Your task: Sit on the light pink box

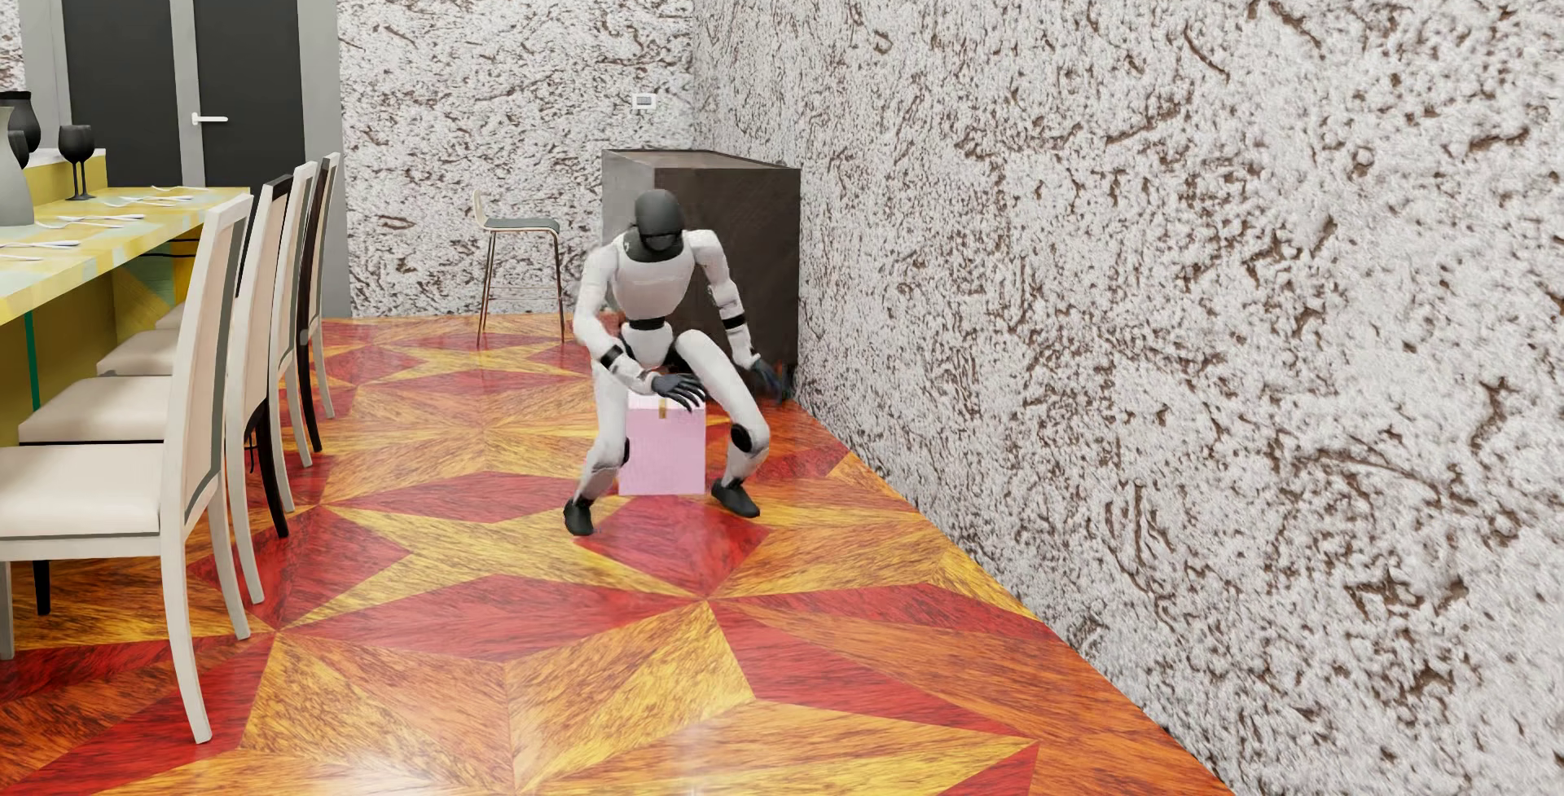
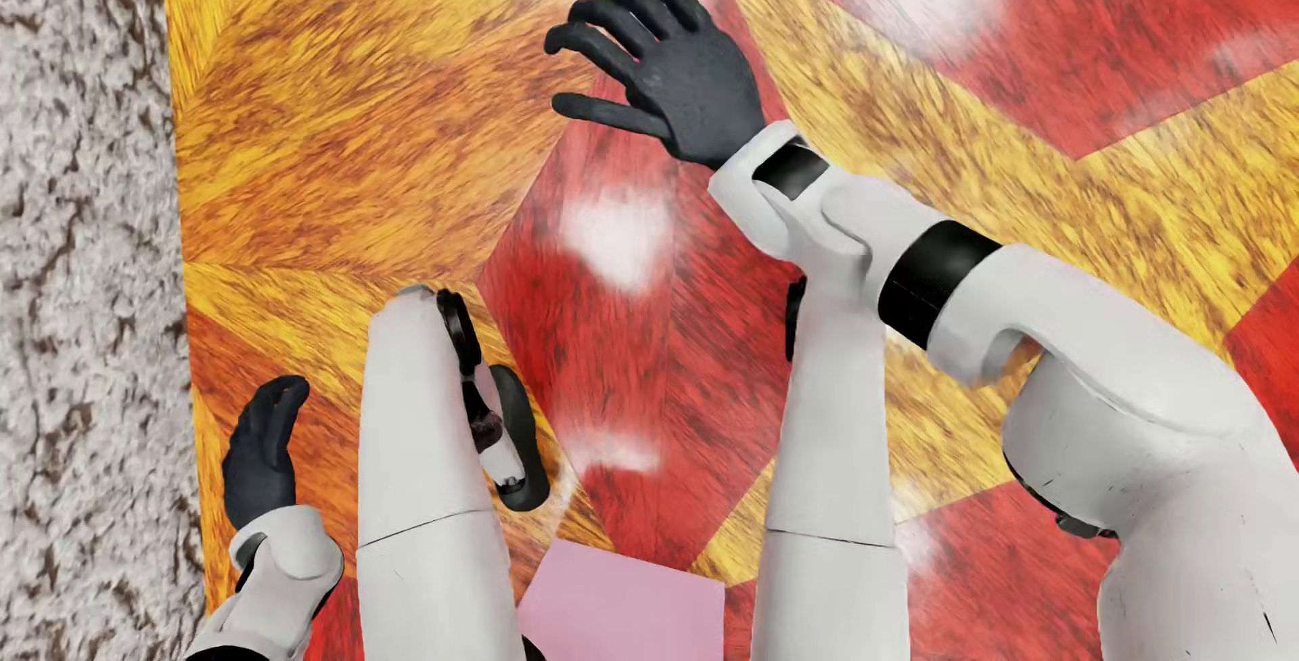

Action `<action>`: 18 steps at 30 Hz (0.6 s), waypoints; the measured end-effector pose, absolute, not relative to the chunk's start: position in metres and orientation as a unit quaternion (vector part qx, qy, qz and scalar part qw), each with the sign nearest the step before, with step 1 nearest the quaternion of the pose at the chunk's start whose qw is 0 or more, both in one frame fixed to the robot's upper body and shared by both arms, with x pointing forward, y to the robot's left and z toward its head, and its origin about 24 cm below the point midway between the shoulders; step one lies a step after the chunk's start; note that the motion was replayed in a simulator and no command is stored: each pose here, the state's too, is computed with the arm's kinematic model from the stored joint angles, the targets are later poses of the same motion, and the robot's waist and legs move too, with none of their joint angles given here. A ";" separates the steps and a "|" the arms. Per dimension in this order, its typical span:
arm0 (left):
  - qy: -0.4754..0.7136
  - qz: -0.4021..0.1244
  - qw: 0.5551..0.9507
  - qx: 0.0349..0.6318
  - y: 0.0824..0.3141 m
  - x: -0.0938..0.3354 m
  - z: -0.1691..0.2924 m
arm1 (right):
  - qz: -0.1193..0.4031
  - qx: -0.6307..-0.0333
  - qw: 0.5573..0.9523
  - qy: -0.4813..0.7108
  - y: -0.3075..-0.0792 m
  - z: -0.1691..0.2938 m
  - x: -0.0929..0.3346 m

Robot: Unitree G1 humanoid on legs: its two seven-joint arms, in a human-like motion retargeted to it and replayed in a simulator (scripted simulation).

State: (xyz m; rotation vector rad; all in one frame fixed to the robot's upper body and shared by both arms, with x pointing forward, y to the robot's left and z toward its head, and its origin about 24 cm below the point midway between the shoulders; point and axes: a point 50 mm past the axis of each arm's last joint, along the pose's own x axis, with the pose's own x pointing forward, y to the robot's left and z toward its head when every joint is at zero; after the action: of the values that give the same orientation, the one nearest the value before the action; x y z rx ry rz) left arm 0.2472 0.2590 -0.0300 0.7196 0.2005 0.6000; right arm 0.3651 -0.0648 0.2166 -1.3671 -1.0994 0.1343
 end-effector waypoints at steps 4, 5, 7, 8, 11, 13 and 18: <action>-0.074 0.290 0.869 0.394 0.269 0.271 0.037 | -0.067 -0.562 0.427 -0.706 -0.001 0.421 0.297; -0.117 0.326 0.853 0.391 0.276 0.273 0.058 | -0.070 -0.537 0.397 -0.741 0.009 0.442 0.273; -0.191 0.347 0.832 0.388 0.275 0.276 0.088 | -0.055 -0.538 0.393 -0.744 0.006 0.433 0.273; -0.211 0.345 0.824 0.398 0.274 0.278 0.098 | -0.033 -0.538 0.427 -0.726 -0.003 0.408 0.287; -0.264 0.303 0.818 0.411 0.251 0.282 0.117 | 0.046 -0.520 0.571 -0.633 -0.035 0.294 0.320; -0.278 0.225 0.826 0.436 0.229 0.286 0.119 | 0.061 -0.492 0.689 -0.528 -0.071 0.201 0.314; -0.349 0.079 0.809 0.467 0.163 0.282 0.133 | 0.043 -0.447 0.765 -0.461 -0.107 0.165 0.264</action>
State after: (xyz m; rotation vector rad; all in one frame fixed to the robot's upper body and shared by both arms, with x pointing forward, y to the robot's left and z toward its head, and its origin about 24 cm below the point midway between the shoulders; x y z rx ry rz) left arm 0.2818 0.1626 0.1330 0.9990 -0.7452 0.1684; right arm 0.2645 -0.1075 0.1653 -0.9713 -1.0024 0.0939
